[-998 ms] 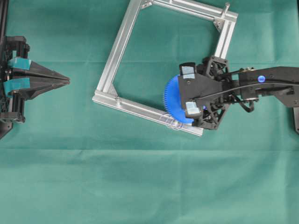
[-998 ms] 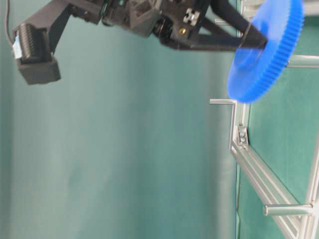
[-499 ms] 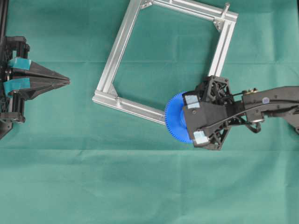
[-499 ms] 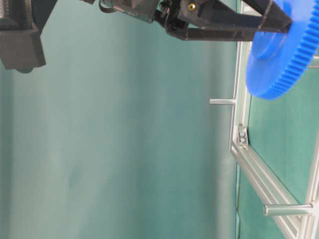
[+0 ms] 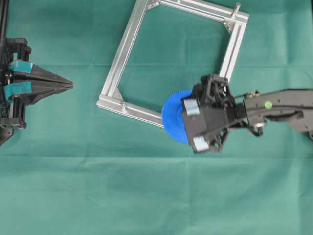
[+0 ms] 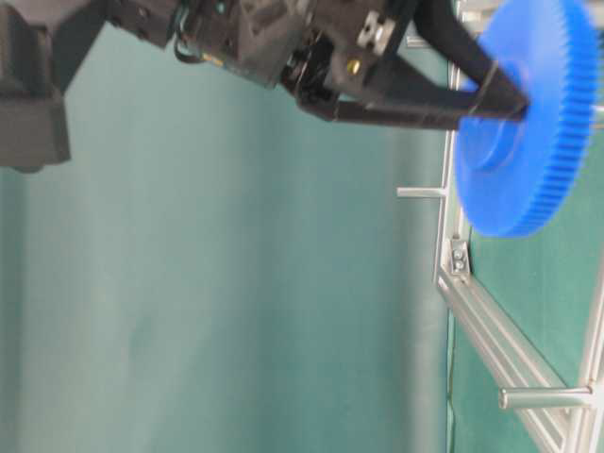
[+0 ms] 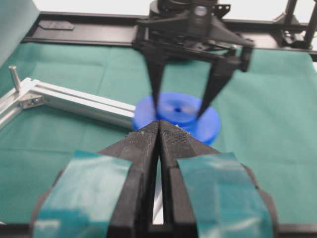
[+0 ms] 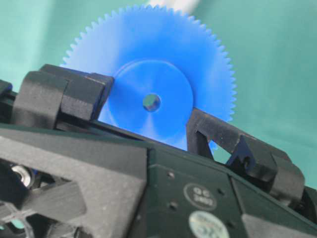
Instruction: Find the location of the shaft and insert the gear.
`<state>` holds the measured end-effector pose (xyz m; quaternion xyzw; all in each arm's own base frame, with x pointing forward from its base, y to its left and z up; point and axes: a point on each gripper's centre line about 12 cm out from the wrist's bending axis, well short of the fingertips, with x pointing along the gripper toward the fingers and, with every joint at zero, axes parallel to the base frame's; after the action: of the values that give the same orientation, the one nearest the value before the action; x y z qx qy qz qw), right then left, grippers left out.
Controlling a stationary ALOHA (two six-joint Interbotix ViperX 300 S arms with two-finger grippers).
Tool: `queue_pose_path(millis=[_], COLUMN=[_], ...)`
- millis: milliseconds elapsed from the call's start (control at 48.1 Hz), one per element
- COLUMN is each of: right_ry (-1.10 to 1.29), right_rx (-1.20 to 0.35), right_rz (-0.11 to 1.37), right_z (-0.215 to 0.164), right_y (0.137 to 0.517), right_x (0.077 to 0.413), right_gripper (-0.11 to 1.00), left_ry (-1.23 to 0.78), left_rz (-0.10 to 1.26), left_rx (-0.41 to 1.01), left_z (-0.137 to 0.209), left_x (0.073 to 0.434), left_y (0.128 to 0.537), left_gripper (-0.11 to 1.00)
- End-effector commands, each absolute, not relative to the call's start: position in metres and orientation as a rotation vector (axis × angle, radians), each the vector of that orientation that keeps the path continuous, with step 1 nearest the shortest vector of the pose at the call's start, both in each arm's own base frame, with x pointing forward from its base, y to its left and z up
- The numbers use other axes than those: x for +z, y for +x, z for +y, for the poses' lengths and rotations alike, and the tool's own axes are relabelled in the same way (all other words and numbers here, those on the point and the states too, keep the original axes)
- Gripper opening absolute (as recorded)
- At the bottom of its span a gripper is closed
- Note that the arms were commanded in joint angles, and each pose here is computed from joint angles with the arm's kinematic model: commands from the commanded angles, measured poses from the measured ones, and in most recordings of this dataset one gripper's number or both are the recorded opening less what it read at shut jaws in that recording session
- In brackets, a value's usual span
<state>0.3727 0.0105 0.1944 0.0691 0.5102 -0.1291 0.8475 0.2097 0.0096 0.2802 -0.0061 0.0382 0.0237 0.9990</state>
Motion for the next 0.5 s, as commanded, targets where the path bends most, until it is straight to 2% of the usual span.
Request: queue_pose_path(millis=[0,208,478], right_ry=[0.15,0.164,0.177], right_rx=[-0.288,-0.321,-0.307], right_rz=[1.031,1.026,1.034], right_z=[0.0,-0.015,-0.006], right_y=[0.378,0.379,0.378], right_x=[0.208,0.208,0.206], right_gripper=[0.69,0.69,0.69], left_ry=[-0.014,-0.014,-0.012], left_rz=[0.069,0.072,0.069], left_rx=[0.049,0.051,0.051], left_z=[0.01,0.01,0.01], left_x=[0.284,0.282,0.283], left_y=[0.212,0.211,0.211], left_gripper=[0.02,0.02,0.02])
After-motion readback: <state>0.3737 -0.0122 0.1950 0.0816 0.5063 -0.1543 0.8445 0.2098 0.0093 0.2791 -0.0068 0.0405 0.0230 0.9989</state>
